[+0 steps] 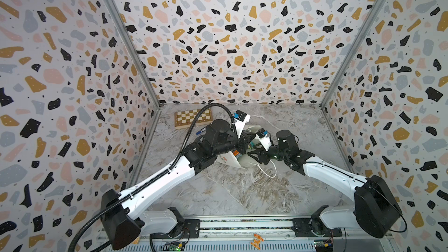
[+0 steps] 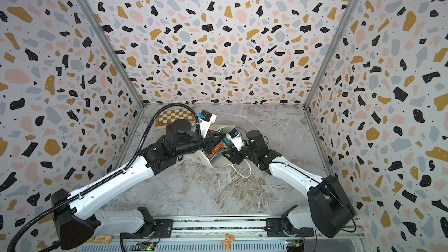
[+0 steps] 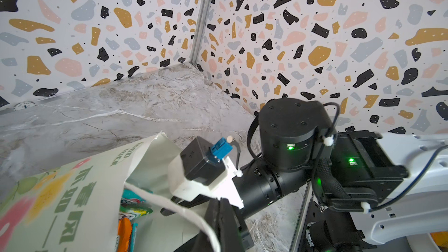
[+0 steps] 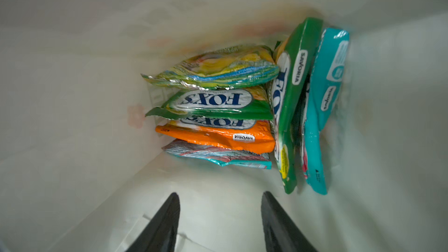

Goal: Take the snacks out of the paper bag
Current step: Pick up the snack from the paper bag.

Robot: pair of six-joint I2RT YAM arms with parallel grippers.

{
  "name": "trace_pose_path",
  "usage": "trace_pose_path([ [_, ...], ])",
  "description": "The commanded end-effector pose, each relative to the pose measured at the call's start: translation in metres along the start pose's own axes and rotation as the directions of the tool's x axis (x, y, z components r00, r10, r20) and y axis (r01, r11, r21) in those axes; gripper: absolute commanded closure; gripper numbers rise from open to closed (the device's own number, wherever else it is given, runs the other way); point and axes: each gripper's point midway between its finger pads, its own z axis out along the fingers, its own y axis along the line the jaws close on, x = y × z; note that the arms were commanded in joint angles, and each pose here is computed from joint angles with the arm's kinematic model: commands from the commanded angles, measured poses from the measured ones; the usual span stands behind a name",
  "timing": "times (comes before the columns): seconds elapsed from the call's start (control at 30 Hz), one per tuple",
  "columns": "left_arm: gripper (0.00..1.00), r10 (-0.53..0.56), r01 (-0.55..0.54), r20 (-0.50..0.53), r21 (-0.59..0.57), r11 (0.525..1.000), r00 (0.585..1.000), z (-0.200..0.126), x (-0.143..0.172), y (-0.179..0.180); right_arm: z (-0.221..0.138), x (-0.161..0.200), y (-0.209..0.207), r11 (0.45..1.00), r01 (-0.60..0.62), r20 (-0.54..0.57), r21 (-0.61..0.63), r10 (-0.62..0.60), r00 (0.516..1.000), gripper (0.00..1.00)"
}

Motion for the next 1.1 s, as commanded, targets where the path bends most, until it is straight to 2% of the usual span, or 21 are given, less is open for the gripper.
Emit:
trace_pose_path([
  [0.0,1.0,0.047,-0.05,0.075,0.038,0.998,0.996,-0.015,-0.028,-0.018,0.003,-0.011,-0.008,0.995,0.037,-0.006,0.089,-0.036,0.999,0.47],
  [0.23,1.0,0.056,-0.059,0.082,0.036,0.998,0.995,-0.018,-0.031,-0.019,0.016,-0.005,-0.024,0.977,0.05,-0.055,0.206,-0.039,0.998,0.55],
  [0.53,1.0,0.06,-0.064,0.08,0.044,0.997,0.995,-0.019,-0.03,-0.021,0.025,-0.008,-0.046,0.949,0.049,-0.06,0.31,-0.032,0.998,0.59],
  [1.07,1.0,0.062,-0.066,0.075,0.047,0.997,0.995,-0.02,-0.03,-0.021,0.049,-0.009,-0.053,0.957,0.031,-0.046,0.289,-0.018,0.999,0.69],
])
